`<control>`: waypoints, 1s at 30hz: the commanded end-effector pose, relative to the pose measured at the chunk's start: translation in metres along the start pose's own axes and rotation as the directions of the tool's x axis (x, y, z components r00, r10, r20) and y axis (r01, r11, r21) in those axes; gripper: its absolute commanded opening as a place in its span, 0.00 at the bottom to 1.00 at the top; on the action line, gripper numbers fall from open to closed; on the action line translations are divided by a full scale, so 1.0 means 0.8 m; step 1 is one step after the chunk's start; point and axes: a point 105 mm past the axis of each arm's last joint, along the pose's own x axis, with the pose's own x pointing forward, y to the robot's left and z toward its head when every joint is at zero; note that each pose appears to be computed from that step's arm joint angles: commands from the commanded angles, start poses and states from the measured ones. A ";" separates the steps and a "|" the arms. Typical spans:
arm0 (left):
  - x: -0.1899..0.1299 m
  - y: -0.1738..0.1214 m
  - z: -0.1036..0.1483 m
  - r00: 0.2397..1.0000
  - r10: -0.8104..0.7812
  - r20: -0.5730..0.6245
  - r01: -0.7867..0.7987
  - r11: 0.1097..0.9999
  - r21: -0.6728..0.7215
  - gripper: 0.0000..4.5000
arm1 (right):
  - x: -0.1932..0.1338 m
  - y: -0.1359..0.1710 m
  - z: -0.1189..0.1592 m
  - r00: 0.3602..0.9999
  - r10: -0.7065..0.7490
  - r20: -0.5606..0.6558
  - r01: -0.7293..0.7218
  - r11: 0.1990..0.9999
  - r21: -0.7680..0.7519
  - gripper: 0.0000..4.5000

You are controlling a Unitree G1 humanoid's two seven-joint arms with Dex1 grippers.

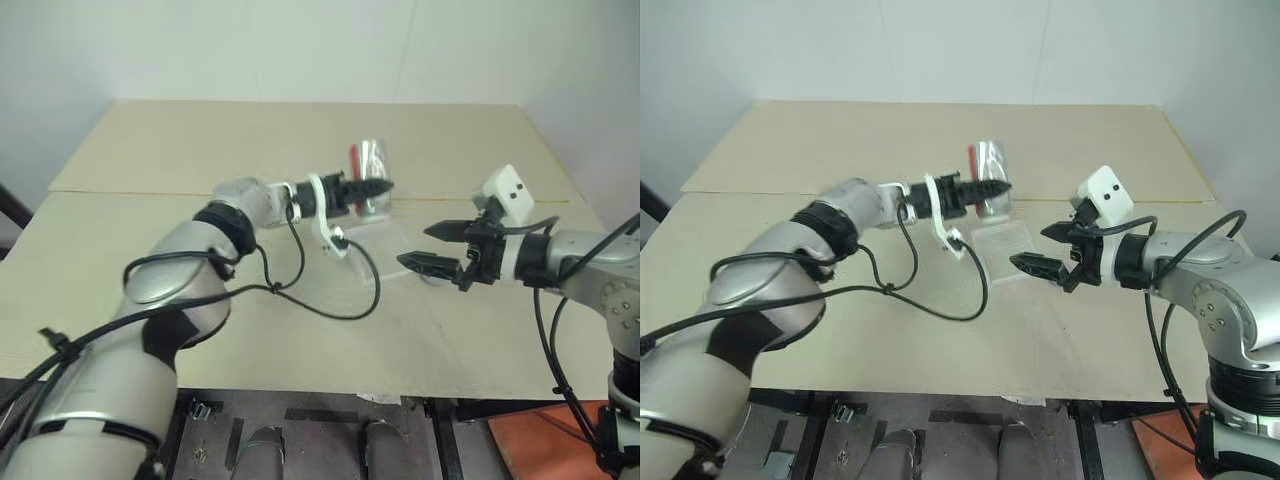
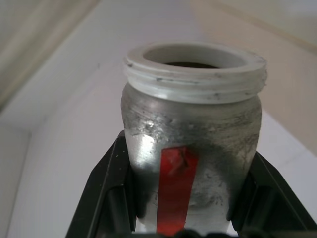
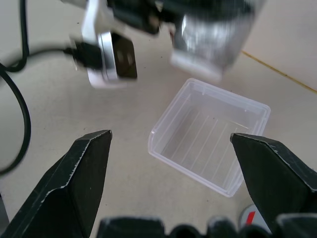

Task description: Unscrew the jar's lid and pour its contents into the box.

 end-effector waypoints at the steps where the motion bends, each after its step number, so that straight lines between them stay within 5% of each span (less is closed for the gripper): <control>1: 0.005 0.008 -0.020 1.000 -0.017 0.002 0.016 0.988 0.153 0.42 | -0.007 0.003 0.022 0.999 -0.016 0.048 0.018 0.998 -0.058 0.99; 13: 0.010 0.009 -0.026 0.996 -0.004 -0.084 0.009 0.998 0.062 0.42 | -0.009 0.013 0.020 0.997 -0.030 0.067 0.035 0.997 -0.068 0.99; 19: -0.020 0.007 -0.064 0.946 -0.027 -0.323 -0.087 0.939 -0.334 0.42 | -0.009 0.014 0.022 0.995 -0.032 0.090 0.039 0.996 -0.082 0.99; 24: -0.061 0.000 -0.099 0.858 -0.106 -0.502 -0.318 0.657 -0.684 0.42 | -0.011 0.011 0.021 0.993 -0.039 0.113 0.049 0.995 -0.084 0.99; 26: -0.080 -0.011 -0.107 0.817 -0.164 -0.553 -0.453 0.412 -0.791 0.42 | -0.011 0.011 0.023 0.990 -0.040 0.135 0.052 0.995 -0.088 0.99; 30: -0.116 -0.042 -0.102 0.748 -0.261 -0.610 -0.639 -0.039 -0.768 0.42 | -0.009 0.009 0.028 0.983 -0.050 0.179 0.068 0.993 -0.096 0.99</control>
